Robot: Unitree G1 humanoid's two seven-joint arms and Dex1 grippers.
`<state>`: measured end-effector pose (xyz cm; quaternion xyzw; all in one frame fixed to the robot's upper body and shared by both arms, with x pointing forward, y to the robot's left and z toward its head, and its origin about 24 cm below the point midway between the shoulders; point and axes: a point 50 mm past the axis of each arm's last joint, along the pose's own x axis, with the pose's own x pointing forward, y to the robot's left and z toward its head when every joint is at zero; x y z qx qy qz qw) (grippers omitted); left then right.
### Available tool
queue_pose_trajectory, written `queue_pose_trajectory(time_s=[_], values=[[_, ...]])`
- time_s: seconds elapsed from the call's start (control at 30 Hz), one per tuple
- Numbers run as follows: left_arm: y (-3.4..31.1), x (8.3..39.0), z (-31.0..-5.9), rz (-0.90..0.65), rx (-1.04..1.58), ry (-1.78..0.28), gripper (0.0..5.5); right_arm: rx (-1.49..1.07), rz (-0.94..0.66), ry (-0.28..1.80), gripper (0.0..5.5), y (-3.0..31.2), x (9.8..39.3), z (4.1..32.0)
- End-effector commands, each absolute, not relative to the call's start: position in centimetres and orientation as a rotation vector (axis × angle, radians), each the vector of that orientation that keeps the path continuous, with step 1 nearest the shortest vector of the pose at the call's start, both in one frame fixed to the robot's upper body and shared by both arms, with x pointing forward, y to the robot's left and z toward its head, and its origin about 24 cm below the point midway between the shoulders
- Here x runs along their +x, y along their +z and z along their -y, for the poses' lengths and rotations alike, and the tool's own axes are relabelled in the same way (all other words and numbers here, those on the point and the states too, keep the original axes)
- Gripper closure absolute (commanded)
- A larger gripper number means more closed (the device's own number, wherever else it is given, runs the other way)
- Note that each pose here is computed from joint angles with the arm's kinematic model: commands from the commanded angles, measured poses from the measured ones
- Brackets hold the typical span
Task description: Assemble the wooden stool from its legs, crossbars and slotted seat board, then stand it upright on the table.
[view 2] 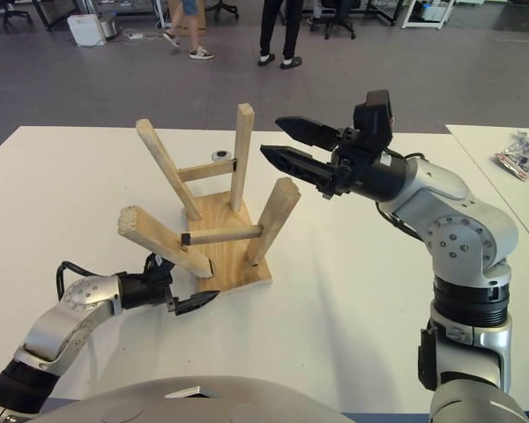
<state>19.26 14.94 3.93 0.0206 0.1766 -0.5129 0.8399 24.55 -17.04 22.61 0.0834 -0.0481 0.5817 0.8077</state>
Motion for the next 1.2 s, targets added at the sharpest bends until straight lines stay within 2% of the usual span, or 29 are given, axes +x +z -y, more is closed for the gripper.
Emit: queue_pose_trajectory(time_s=[0.03, 0.17, 0.27, 0.33, 0.4, 0.57, 0.63, 0.7, 0.73, 0.83, 0.93, 1.0, 1.1, 1.2], values=[[3.6, 18.8, -15.5, -0.384, 0.053, -1.031, 0.17, 0.132, 0.045, 1.249, 2.17, 22.0, 23.8, 17.3], [4.6, 19.0, -18.0, -0.357, 0.037, -0.895, 0.17, -0.011, -0.050, 1.163, 2.17, 19.9, 24.0, 17.8], [5.2, 18.7, -20.3, -0.349, 0.034, -0.802, 0.17, -0.142, -0.074, 1.032, 2.17, 18.6, 25.3, 18.6], [5.3, 18.5, -20.7, -0.346, 0.026, -0.785, 0.17, -0.163, -0.002, 0.932, 2.17, 19.1, 26.5, 18.9], [5.1, 18.4, -20.4, -0.340, 0.012, -0.791, 0.17, -0.119, 0.115, 0.916, 2.17, 20.5, 27.0, 18.1], [4.4, 18.3, -19.9, -0.341, -0.009, -0.798, 0.17, 0.011, 0.399, 0.946, 2.17, 25.3, 26.2, 16.1], [4.2, 18.3, -20.1, -0.341, -0.010, -0.790, 0.17, -0.001, 0.485, 0.919, 2.17, 27.0, 26.0, 15.4], [4.2, 18.4, -20.2, -0.338, -0.009, -0.787, 0.17, -0.040, 0.523, 0.957, 2.17, 27.8, 24.9, 13.5], [4.2, 18.5, -20.2, -0.336, -0.007, -0.787, 0.17, -0.081, 0.508, 0.985, 2.17, 27.3, 24.3, 12.3], [4.2, 18.8, -20.3, -0.329, -0.004, -0.787, 0.17, -0.211, 0.329, 0.928, 2.17, 22.1, 24.4, 9.9], [4.4, 19.1, -20.0, -0.313, -0.004, -0.787, 0.17, -0.495, 0.142, 0.793, 2.17, 15.6, 25.3, 9.5], [4.5, 19.2, -19.7, -0.305, -0.004, -0.792, 0.17, -0.606, 0.061, 0.795, 2.17, 12.6, 25.1, 9.4], [4.8, 19.5, -19.4, -0.285, 0.000, -0.802, 0.17, -0.630, -0.032, 0.913, 2.17, 10.1, 23.7, 8.8], [5.9, 20.2, -18.6, -0.222, 0.024, -0.801, 0.17, -0.646, -0.036, 0.914, 2.17, 9.9, 23.8, 9.0]])
